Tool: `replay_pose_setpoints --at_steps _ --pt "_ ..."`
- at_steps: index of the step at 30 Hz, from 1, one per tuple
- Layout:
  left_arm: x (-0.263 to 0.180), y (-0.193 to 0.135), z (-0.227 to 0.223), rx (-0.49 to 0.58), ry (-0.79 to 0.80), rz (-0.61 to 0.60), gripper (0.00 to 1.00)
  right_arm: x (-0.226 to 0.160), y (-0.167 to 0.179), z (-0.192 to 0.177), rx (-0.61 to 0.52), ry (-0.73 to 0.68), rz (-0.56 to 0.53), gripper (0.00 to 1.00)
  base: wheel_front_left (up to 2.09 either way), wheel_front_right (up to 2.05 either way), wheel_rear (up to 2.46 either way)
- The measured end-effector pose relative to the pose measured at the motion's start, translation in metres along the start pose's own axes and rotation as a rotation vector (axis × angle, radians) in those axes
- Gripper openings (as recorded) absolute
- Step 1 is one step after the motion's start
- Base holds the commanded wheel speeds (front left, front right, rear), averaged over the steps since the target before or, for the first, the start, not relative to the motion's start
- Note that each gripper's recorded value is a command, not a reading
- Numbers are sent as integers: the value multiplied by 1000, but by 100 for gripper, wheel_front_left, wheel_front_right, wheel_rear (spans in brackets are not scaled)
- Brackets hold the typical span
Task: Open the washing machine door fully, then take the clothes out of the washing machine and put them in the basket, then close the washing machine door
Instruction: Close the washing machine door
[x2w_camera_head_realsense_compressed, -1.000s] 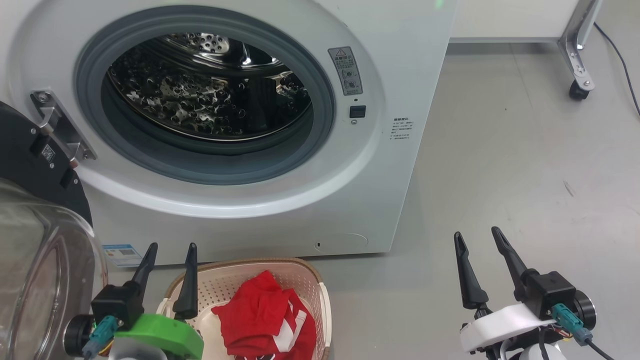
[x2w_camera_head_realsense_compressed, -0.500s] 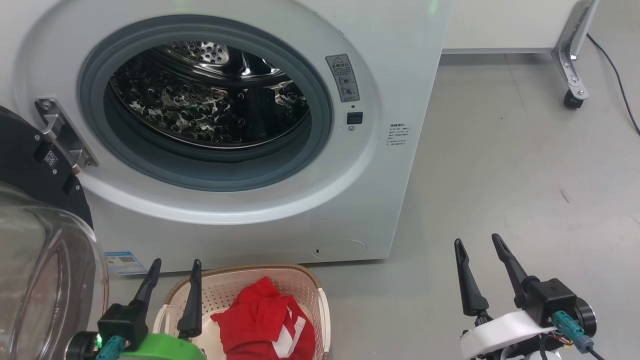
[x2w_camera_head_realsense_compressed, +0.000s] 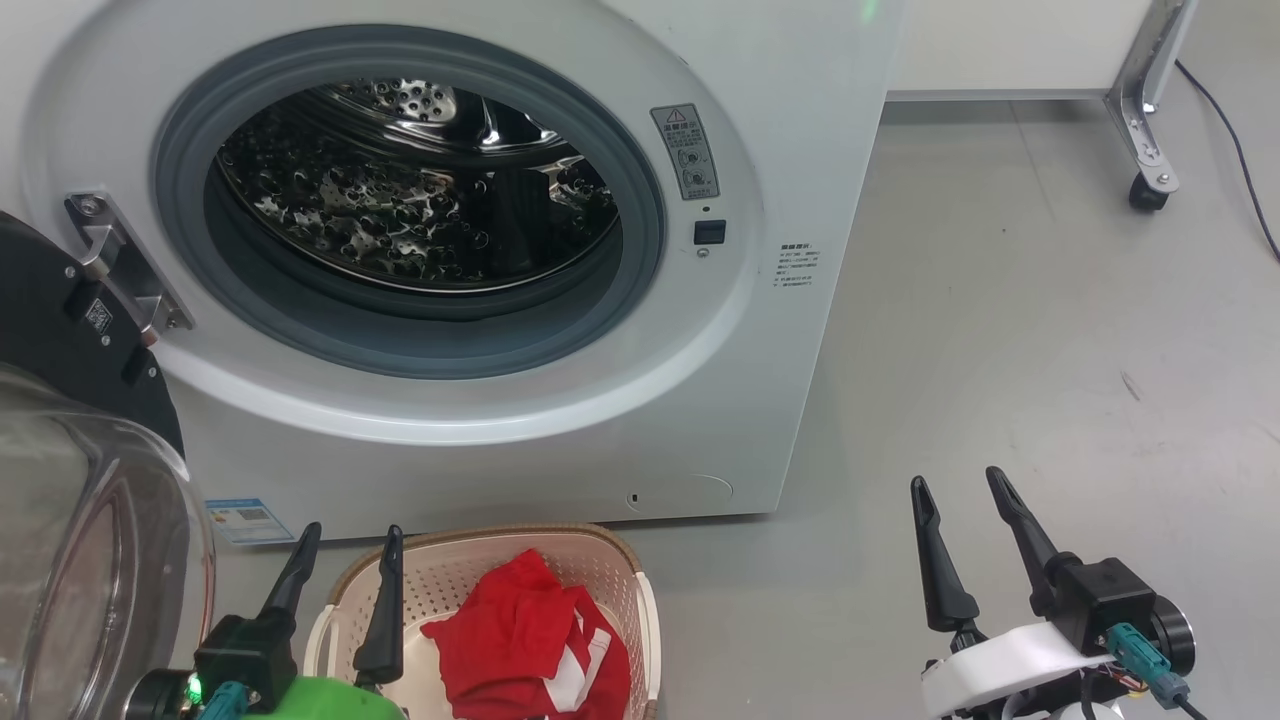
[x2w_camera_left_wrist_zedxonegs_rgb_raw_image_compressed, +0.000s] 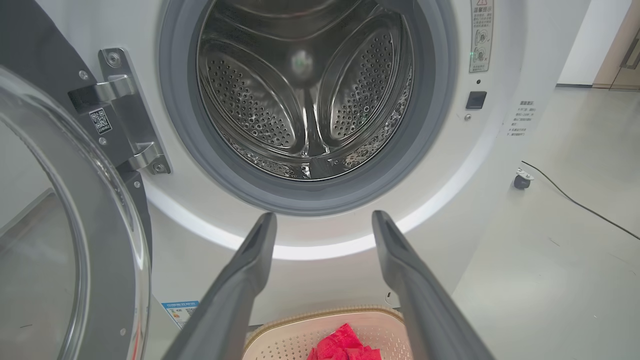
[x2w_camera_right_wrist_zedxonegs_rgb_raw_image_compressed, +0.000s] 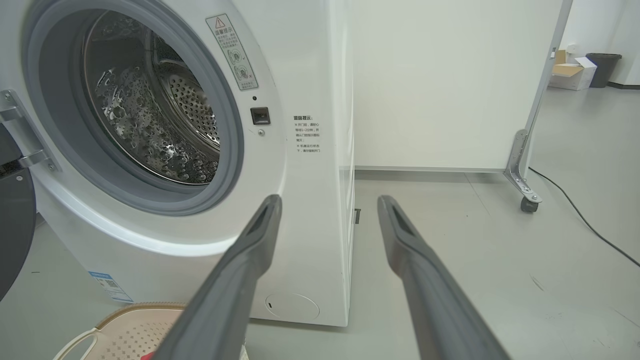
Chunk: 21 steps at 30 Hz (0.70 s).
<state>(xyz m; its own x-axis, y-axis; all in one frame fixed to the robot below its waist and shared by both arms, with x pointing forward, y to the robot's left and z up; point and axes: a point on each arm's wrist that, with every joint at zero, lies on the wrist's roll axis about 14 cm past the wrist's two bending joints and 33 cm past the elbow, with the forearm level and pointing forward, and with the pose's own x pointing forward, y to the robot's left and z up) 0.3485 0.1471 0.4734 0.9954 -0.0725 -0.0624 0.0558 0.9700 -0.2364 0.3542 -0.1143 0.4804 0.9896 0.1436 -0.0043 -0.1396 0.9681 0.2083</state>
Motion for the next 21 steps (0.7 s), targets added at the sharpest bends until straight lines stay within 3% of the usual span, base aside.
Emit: replay_pose_setpoints --at_steps 21 --pt "0 -3 5 13 2 -7 100 1 -2 -3 6 8 -6 100 -4 7 -3"
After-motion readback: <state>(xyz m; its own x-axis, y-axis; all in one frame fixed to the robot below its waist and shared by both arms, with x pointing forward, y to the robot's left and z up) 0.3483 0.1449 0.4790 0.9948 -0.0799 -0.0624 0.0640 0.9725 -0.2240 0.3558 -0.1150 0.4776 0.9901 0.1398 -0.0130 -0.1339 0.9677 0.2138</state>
